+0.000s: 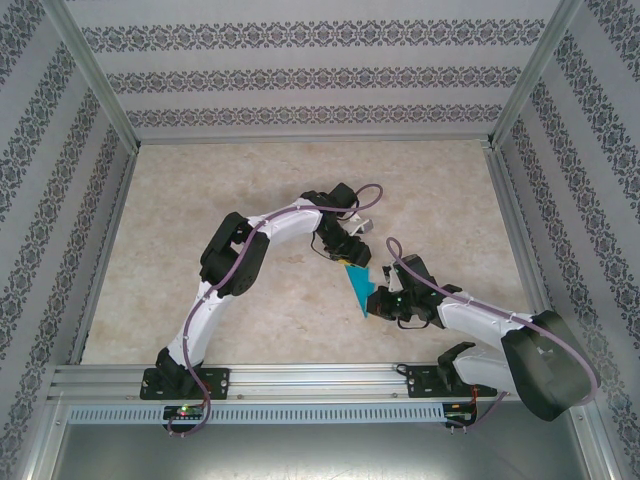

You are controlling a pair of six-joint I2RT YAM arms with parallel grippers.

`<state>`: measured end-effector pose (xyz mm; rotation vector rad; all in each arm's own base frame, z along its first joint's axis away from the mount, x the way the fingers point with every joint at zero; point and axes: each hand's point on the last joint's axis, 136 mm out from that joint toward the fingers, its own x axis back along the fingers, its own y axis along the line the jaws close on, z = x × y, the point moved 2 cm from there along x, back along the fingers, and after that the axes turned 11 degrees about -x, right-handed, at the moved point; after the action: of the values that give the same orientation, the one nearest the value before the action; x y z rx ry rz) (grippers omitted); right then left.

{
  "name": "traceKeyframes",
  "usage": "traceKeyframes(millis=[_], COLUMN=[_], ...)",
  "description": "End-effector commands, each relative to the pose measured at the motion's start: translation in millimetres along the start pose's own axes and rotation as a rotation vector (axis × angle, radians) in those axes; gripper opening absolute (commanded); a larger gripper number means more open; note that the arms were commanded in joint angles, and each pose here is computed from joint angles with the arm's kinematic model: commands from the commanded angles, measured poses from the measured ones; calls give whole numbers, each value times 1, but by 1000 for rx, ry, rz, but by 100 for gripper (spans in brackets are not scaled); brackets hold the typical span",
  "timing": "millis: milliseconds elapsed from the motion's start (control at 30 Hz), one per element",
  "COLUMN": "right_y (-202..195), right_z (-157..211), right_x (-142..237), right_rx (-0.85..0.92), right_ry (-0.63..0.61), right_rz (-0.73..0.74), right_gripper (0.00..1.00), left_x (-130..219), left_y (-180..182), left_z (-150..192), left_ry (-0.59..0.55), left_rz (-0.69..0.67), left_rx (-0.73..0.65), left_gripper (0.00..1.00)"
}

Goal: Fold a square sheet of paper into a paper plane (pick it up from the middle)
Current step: Fold the wing for the fifth time at the center of the table.

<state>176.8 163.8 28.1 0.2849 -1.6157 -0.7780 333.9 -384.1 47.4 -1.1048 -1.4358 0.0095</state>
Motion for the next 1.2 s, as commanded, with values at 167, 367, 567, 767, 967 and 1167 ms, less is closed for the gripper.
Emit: traceKeyframes(millis=[167, 367, 567, 767, 967, 1167], right_y=[-42, -42, -45, -45, -48, -43], right_z=[22, 21, 21, 20, 23, 19], right_x=[-1, -3, -3, -5, -7, -8], right_rx=[-43, -43, -43, -41, -39, -24], right_ry=[72, 67, 61, 69, 81, 80], right_rz=[194, 211, 231, 246, 269, 280], right_gripper=[7, 7, 7, 7, 7, 7], left_x=[4, 12, 20, 26, 27, 35], left_y=[59, 64, 75, 81, 81, 88], left_z=[1, 0, -4, -9, -16, -25], left_ry=[-27, -62, -85, -112, -136, -164], left_rz=[-122, -118, -131, -132, -107, -107], left_rx=[83, 96, 113, 123, 128, 142], left_gripper=[49, 49, 49, 49, 50, 50])
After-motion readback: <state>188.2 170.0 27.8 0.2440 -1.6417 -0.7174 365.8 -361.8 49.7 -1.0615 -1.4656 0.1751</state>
